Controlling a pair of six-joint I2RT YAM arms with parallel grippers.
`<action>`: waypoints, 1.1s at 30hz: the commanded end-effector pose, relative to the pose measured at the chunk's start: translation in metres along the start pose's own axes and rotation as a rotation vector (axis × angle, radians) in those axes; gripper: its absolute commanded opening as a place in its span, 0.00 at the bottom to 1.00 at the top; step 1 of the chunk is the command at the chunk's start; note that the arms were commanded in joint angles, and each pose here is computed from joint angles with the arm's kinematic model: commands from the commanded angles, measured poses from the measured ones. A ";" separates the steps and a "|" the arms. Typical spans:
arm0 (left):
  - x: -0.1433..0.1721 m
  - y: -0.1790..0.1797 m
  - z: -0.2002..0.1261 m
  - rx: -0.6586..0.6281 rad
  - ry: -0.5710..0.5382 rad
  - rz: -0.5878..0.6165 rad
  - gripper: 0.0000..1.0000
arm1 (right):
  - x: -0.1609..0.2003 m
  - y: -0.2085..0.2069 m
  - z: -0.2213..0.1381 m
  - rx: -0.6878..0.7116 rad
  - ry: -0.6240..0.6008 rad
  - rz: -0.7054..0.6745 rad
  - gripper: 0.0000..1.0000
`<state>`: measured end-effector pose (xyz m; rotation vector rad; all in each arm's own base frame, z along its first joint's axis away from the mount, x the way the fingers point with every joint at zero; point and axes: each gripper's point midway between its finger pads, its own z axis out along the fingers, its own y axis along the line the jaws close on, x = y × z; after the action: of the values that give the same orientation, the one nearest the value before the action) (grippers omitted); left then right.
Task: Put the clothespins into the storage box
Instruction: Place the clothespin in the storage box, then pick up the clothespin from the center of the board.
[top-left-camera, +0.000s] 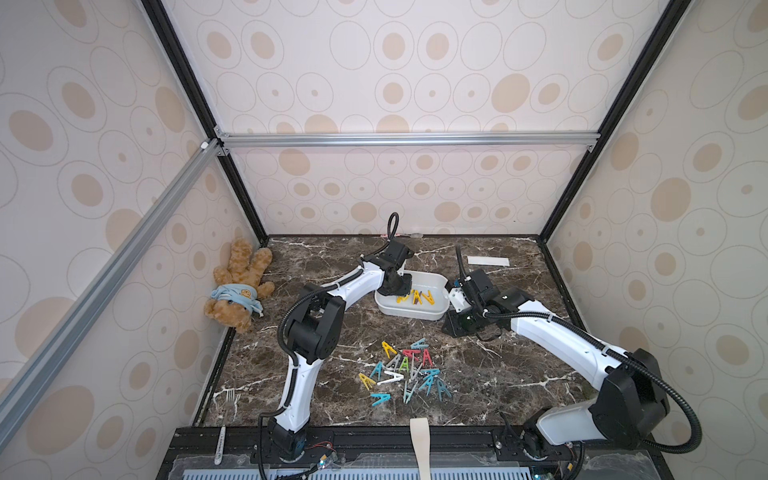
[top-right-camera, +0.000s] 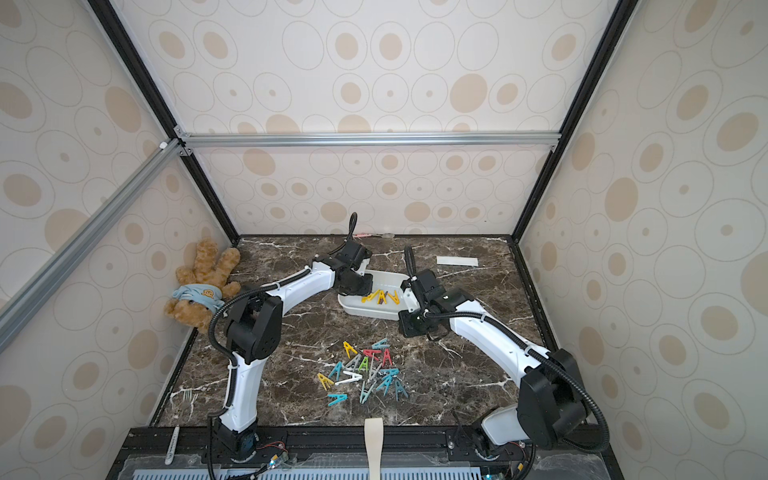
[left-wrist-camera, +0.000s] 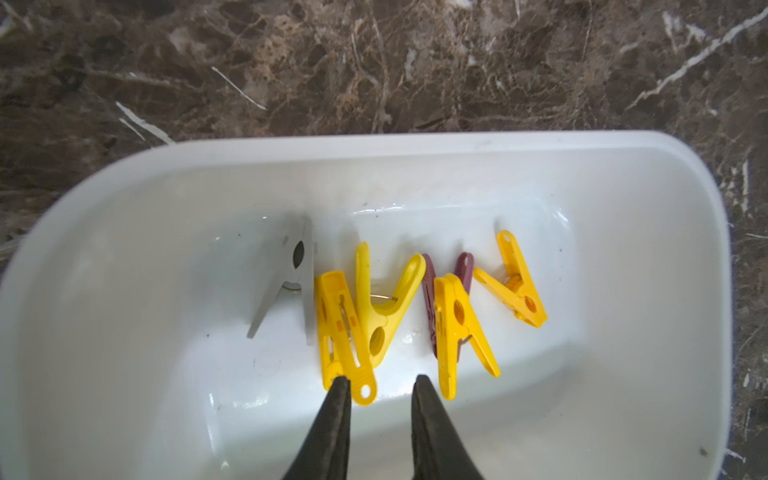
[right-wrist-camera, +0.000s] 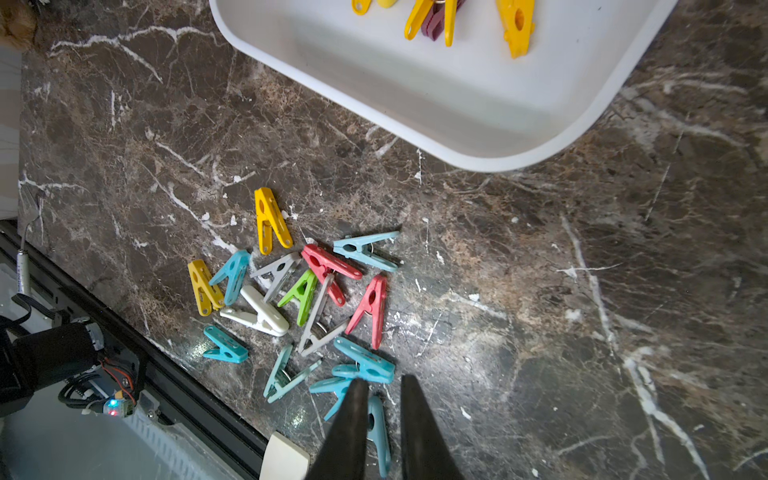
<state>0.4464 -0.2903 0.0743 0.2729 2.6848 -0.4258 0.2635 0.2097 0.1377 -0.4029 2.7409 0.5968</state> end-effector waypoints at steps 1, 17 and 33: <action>-0.021 -0.007 -0.034 0.015 -0.073 0.016 0.28 | 0.012 0.002 -0.001 0.007 0.015 0.002 0.20; 0.034 0.005 -0.114 0.044 -0.180 0.005 0.35 | 0.129 0.006 0.018 0.192 0.248 -0.104 0.26; 0.056 0.022 -0.135 0.023 -0.216 -0.045 0.38 | 0.165 0.004 0.052 0.186 0.366 -0.177 0.28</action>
<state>0.3510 -0.2230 0.1581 0.2067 2.4962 -0.4702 0.1256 0.1976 0.0411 -0.7399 3.0194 0.2088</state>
